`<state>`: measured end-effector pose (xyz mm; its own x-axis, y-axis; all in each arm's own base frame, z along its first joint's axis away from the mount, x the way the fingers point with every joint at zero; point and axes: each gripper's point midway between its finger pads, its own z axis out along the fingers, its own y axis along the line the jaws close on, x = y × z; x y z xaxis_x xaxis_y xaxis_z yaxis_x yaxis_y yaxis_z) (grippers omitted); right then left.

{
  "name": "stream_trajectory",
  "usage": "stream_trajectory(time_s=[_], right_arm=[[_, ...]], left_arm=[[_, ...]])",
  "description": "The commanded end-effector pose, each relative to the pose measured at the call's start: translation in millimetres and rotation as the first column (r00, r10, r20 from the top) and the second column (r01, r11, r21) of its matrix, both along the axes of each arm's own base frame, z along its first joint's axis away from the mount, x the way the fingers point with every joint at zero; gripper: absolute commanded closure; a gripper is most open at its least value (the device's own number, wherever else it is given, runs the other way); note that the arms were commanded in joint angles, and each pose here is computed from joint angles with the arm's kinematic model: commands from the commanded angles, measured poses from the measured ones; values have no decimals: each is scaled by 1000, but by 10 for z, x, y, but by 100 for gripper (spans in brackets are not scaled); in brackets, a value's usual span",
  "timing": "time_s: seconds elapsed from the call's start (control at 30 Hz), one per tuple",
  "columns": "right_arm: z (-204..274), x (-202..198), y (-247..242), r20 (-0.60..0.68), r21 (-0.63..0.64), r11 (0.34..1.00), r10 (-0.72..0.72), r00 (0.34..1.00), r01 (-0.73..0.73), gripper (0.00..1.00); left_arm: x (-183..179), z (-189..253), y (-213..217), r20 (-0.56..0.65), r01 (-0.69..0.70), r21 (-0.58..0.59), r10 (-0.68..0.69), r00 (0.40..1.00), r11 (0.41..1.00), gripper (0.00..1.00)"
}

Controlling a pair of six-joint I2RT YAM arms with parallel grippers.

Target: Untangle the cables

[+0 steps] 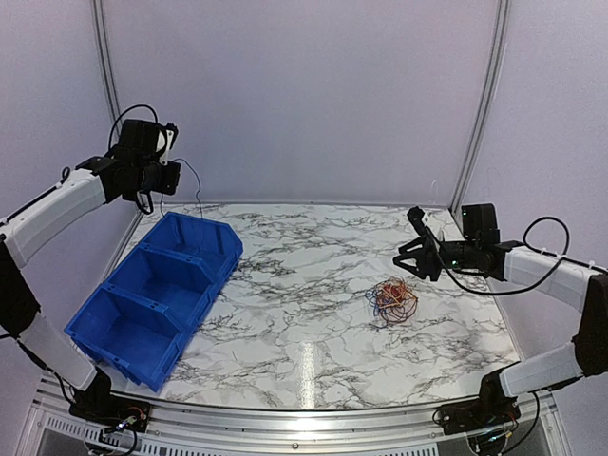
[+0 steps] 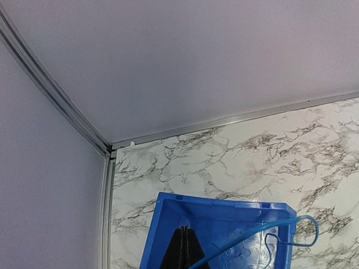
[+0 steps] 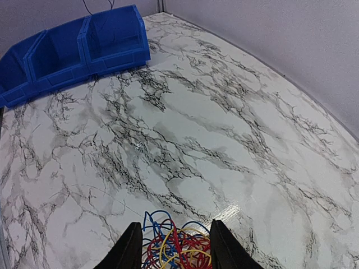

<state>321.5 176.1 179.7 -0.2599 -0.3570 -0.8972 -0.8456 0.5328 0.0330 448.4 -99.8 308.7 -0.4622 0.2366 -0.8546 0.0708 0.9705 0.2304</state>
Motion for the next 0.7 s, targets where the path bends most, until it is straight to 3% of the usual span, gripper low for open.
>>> stream_trajectory(time_s=[0.0,0.43,0.67], right_arm=[[28,28,-4,17,-4,1000,15,1000,-15,58],[-63,27,28,-24,-11,999,50,998,-51,58],[-82,23,31,-31,-16,998,57,998,-58,58]], left_arm=[[43,-376,62,-78,-13,56,17,997,998,100],[148,-1255,128,-273,-23,120,56,960,992,100],[-91,-1392,400,-331,-65,227,140,933,972,100]])
